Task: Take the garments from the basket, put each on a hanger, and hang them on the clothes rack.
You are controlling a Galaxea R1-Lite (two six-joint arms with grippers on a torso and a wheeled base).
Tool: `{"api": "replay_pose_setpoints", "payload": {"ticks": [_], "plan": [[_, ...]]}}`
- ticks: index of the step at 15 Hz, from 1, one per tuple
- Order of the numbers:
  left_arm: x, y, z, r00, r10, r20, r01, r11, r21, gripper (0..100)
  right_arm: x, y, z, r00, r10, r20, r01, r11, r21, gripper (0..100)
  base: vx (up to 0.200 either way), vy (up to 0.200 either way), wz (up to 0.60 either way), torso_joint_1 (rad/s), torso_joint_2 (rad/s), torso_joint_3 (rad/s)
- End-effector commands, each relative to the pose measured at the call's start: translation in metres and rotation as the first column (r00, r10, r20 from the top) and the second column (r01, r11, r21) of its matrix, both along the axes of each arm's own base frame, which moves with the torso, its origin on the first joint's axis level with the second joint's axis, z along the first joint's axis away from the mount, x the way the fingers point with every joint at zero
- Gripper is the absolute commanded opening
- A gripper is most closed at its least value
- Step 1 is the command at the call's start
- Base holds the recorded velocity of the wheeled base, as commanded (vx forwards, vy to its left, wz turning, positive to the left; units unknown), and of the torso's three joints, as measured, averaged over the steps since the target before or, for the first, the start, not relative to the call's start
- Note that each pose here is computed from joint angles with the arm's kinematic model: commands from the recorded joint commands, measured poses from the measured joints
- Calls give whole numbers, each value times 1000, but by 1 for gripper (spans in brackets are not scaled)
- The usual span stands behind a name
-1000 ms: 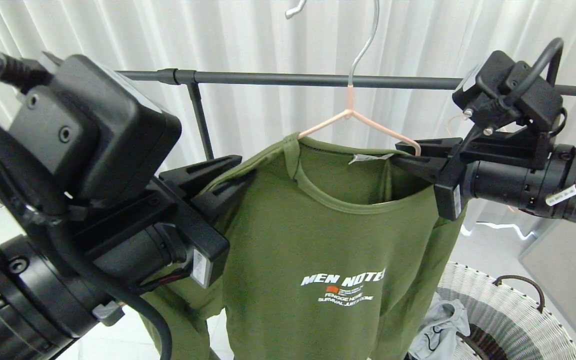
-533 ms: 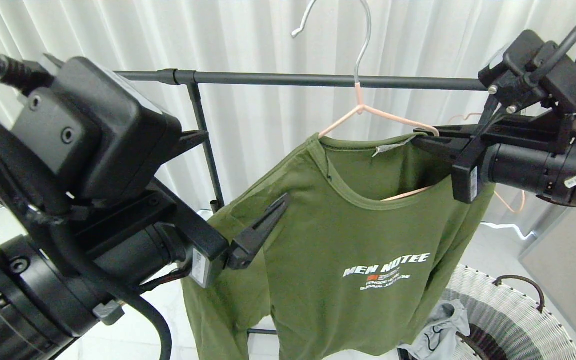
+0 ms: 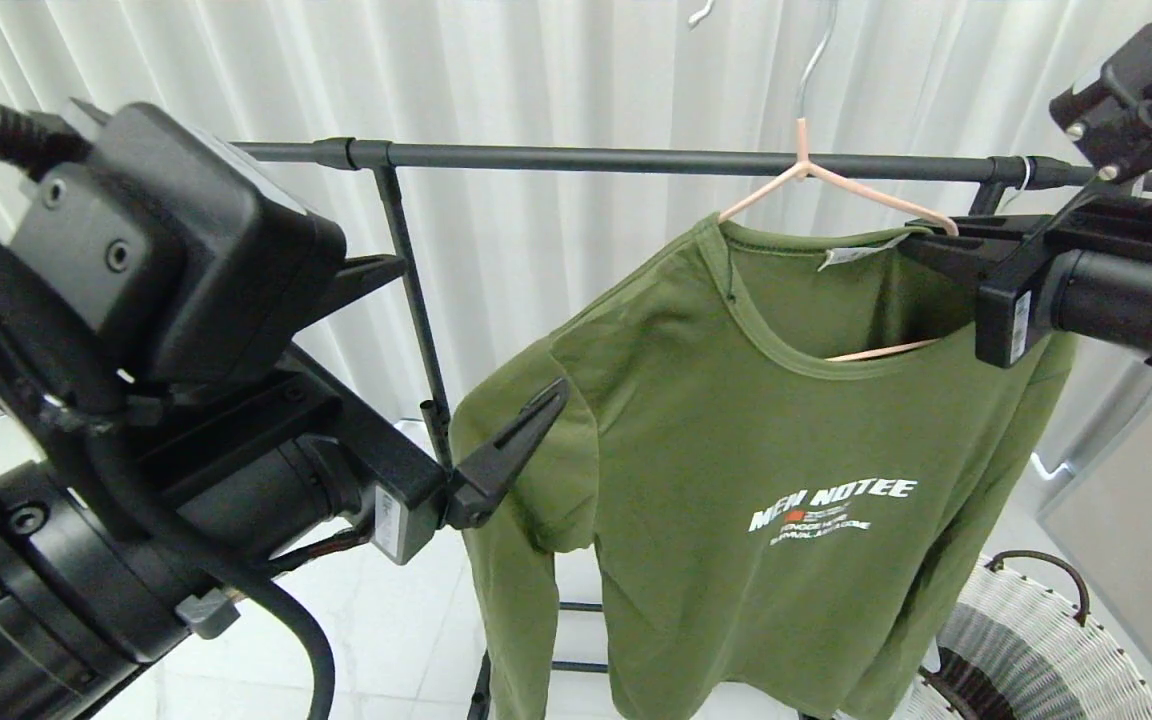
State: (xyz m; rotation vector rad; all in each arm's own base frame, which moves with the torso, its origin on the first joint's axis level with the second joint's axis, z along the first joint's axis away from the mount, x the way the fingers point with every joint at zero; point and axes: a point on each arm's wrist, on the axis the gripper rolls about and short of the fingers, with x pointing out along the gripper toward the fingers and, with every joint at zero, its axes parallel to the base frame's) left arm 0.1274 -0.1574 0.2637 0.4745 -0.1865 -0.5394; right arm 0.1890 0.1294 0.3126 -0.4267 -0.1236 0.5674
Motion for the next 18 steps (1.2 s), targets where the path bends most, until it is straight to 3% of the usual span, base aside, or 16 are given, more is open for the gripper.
{"api": "replay_pose_setpoints", "payload": {"ticks": [1,5,9,11,13,14,18], "plan": [[-2,3,2,1000,2,6,-2,1000,-11,100,-1,-10,4,999,-32,15,32,999,10,0,0,0,0,0,0,0],[-7,12,-19,999,8,-31,-6,999,42,100,-4,-14,8,999,-41,29,41,999,19,0,0,0,0,0,0,0],[5,30,-51,987,123,-105,-110,986,122,100,-10,-17,11,999,-31,43,29,999,29,0,0,0,0,0,0,0],[16,29,-55,977,162,-138,-146,982,118,100,-14,-14,11,999,-9,45,8,999,31,0,0,0,0,0,0,0],[22,24,-58,969,165,-186,-153,985,75,100,-16,-11,12,999,8,46,-9,999,32,0,0,0,0,0,0,0],[24,18,-58,968,136,-209,-129,991,45,100,-17,-11,12,999,9,48,-11,999,33,0,0,0,0,0,0,0],[21,16,-61,972,77,-221,-69,997,44,100,-17,-10,12,999,11,49,-12,999,34,0,0,0,0,0,0,0]]}}
